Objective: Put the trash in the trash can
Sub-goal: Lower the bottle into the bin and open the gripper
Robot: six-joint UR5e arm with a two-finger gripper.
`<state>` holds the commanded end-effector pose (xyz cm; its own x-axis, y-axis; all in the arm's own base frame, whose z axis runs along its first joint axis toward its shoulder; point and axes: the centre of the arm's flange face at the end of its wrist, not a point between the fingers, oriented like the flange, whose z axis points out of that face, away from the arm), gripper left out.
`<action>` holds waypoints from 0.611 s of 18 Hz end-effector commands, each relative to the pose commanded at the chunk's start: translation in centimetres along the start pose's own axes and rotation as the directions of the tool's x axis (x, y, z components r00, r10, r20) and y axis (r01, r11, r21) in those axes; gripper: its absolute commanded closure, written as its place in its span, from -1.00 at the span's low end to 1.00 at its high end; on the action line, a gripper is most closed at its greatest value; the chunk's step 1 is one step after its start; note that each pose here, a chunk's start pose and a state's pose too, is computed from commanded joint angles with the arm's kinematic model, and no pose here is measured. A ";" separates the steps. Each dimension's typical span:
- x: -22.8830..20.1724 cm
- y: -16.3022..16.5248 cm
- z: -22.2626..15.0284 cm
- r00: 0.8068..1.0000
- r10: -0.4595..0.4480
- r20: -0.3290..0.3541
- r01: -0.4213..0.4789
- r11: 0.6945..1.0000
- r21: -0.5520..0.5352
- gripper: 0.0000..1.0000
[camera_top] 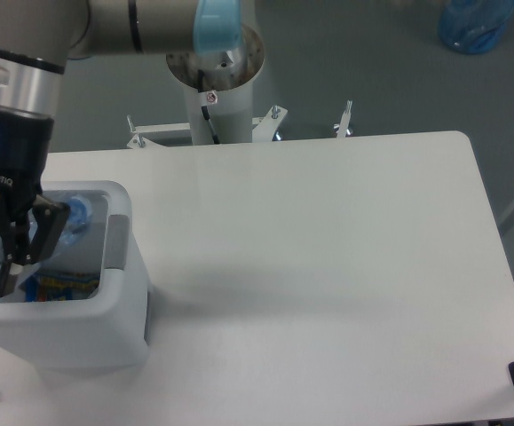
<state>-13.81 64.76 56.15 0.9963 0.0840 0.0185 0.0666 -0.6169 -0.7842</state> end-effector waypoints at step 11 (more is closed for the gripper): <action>-0.7 0.6 1.1 1.000 -0.010 0.008 0.010 1.000 -0.020 -1.00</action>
<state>-14.51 65.14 54.98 0.9951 0.0962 0.0210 0.0774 -0.6317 -0.7713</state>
